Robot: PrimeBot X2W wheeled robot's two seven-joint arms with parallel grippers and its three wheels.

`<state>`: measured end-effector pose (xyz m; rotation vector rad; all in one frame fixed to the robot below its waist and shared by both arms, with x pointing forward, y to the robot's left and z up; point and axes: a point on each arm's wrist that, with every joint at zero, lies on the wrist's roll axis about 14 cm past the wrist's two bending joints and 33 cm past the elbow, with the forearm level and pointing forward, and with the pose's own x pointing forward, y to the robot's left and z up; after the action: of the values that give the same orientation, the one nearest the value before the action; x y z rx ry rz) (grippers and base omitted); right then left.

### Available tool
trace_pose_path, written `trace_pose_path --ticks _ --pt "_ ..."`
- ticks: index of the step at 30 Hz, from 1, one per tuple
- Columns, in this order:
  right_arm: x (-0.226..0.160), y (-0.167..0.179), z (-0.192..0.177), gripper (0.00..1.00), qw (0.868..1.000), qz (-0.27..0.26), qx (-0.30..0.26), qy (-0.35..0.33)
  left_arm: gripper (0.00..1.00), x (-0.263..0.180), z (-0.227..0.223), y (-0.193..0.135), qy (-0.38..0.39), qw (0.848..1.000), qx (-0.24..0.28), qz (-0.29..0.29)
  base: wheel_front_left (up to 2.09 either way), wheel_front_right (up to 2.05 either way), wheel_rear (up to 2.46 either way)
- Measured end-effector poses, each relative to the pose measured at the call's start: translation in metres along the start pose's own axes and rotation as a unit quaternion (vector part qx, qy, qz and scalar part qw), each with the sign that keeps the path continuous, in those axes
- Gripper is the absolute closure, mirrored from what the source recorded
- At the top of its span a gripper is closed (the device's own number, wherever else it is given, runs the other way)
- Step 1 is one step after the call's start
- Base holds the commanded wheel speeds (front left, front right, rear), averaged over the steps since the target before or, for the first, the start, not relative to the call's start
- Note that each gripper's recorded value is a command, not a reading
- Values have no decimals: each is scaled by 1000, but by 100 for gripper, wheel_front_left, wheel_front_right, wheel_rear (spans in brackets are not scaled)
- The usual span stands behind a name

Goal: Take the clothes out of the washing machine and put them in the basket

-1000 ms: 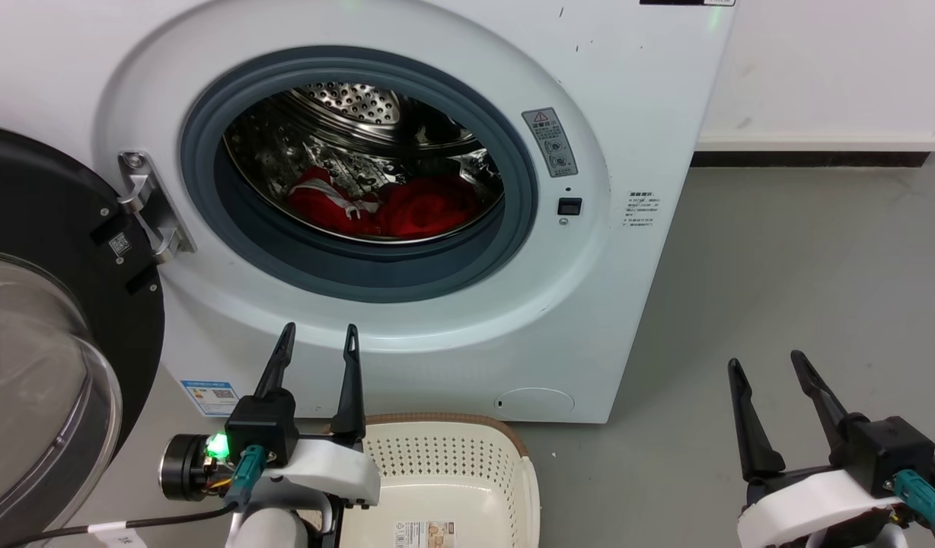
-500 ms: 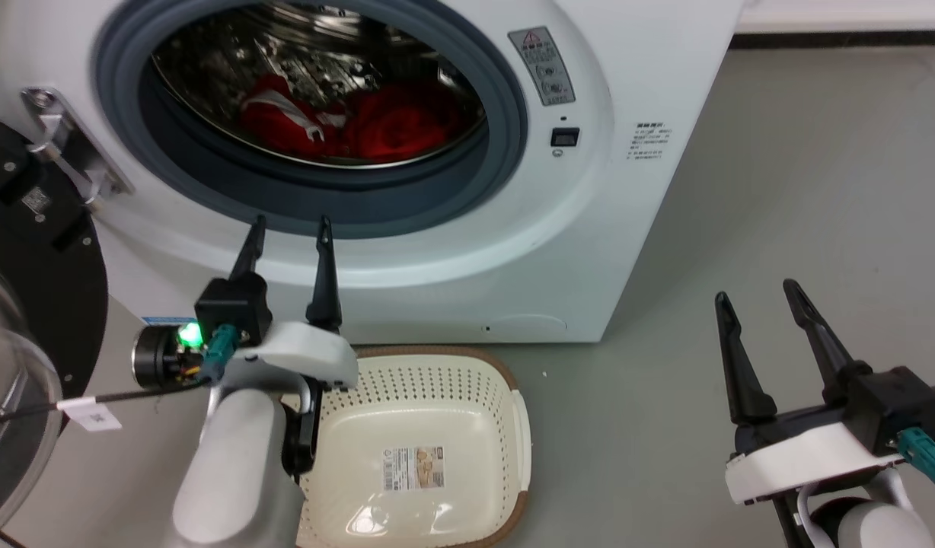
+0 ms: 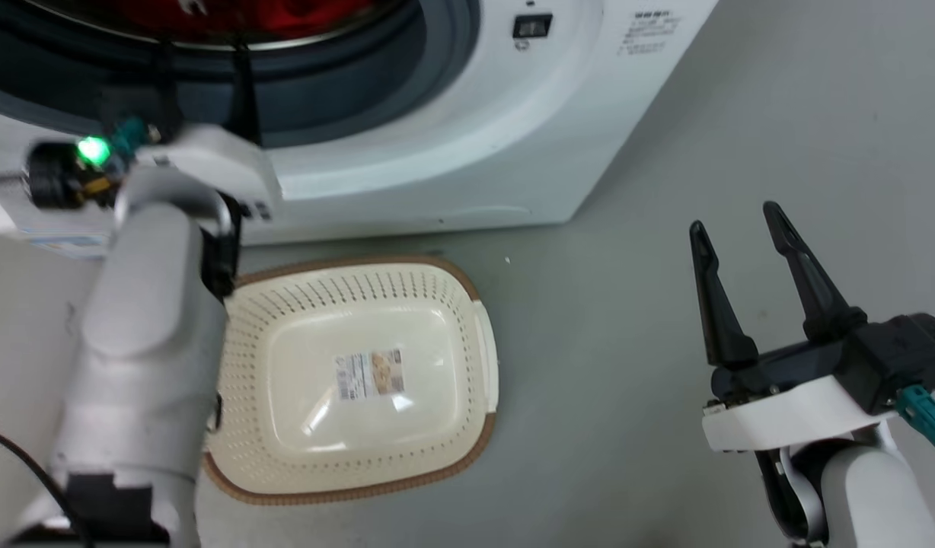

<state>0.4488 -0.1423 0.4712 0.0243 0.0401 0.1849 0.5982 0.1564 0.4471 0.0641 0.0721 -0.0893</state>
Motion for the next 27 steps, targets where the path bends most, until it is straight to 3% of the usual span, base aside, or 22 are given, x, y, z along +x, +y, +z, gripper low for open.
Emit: trace_pose_path --ticks 16,27 --pt "14 -13 -78 0 997 -8 15 76 0 126 -45 -5 106 993 38 -41 0 0 0" --pt "0 -20 -110 0 992 -22 33 118 0 160 -98 -5 252 966 38 -46 0 0 0"
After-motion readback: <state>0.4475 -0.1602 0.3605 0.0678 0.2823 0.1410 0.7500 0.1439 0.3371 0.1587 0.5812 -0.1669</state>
